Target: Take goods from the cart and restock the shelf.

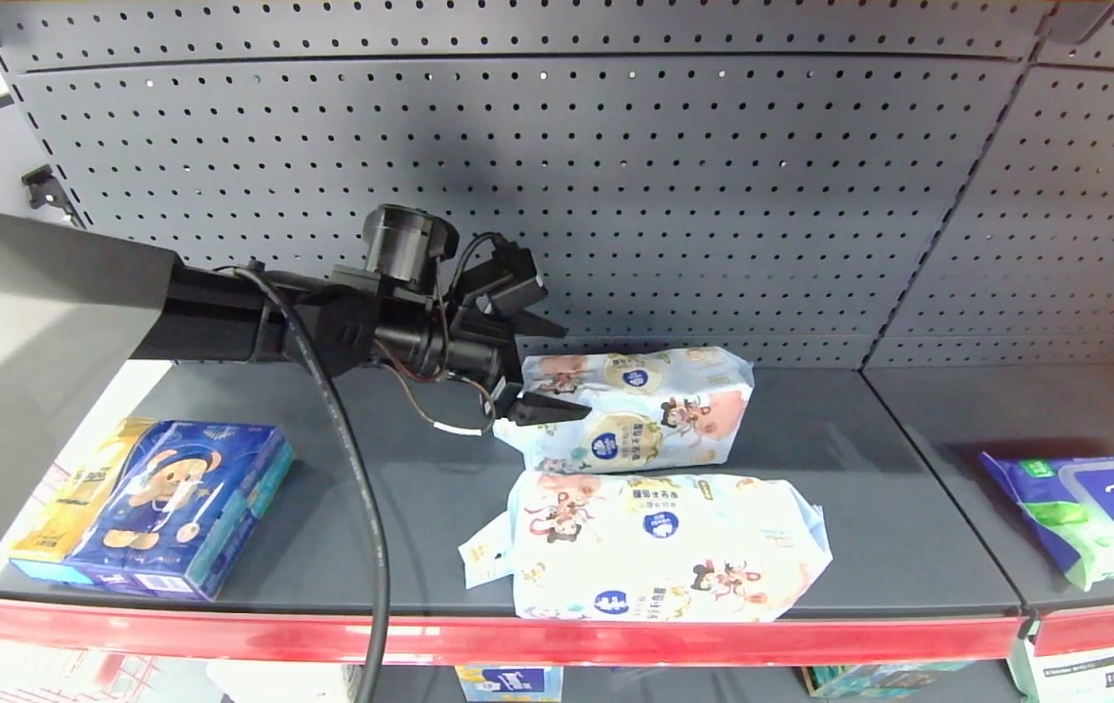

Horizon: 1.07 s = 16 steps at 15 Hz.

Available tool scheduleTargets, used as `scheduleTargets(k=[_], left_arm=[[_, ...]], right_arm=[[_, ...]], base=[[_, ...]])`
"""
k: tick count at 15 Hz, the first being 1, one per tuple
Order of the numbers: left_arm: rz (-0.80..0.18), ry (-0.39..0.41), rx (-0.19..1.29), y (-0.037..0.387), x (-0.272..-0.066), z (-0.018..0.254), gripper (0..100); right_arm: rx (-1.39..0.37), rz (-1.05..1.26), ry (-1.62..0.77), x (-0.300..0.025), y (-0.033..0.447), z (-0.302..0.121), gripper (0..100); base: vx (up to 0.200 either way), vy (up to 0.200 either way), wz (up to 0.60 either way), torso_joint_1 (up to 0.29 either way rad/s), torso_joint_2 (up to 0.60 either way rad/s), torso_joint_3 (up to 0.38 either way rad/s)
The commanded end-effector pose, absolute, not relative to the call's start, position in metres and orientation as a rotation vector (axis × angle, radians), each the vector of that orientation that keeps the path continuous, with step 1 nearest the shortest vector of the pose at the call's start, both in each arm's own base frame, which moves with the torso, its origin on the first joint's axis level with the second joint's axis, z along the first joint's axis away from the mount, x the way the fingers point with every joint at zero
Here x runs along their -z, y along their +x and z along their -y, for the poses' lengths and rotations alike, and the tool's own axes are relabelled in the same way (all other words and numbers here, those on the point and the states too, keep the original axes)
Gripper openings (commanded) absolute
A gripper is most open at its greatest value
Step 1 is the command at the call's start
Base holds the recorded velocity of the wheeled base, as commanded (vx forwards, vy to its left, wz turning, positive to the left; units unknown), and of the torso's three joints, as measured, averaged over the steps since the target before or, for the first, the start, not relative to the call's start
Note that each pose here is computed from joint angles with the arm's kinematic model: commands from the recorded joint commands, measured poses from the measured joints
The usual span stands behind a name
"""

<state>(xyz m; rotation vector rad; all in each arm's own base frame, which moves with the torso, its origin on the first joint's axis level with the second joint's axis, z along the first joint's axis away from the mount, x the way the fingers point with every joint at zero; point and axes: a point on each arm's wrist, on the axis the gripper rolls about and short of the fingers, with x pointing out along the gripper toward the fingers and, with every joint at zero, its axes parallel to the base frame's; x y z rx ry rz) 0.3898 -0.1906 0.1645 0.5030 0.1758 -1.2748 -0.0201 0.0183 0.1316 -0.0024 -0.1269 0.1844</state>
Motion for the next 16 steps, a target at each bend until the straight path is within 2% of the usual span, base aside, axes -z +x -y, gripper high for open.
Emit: scheduleTargets(k=[1, 16], left_arm=[[-0.172, 0.503, 1.258, 0.3903, -0.1681, 0.1831, 100], [-0.195, 0.505, 1.229, 0.3945, -0.1633, 0.1752, 100]], right_arm=[[-0.184, 0.124, -0.001, -0.1317, -0.0196, -0.0182, 100], [-0.184, 0.124, -0.001, -0.1317, -0.0196, -0.0182, 100]], base=[[0.000, 0.000, 0.00, 0.000, 0.00, 0.000], [0.000, 0.000, 0.00, 0.000, 0.00, 0.000]])
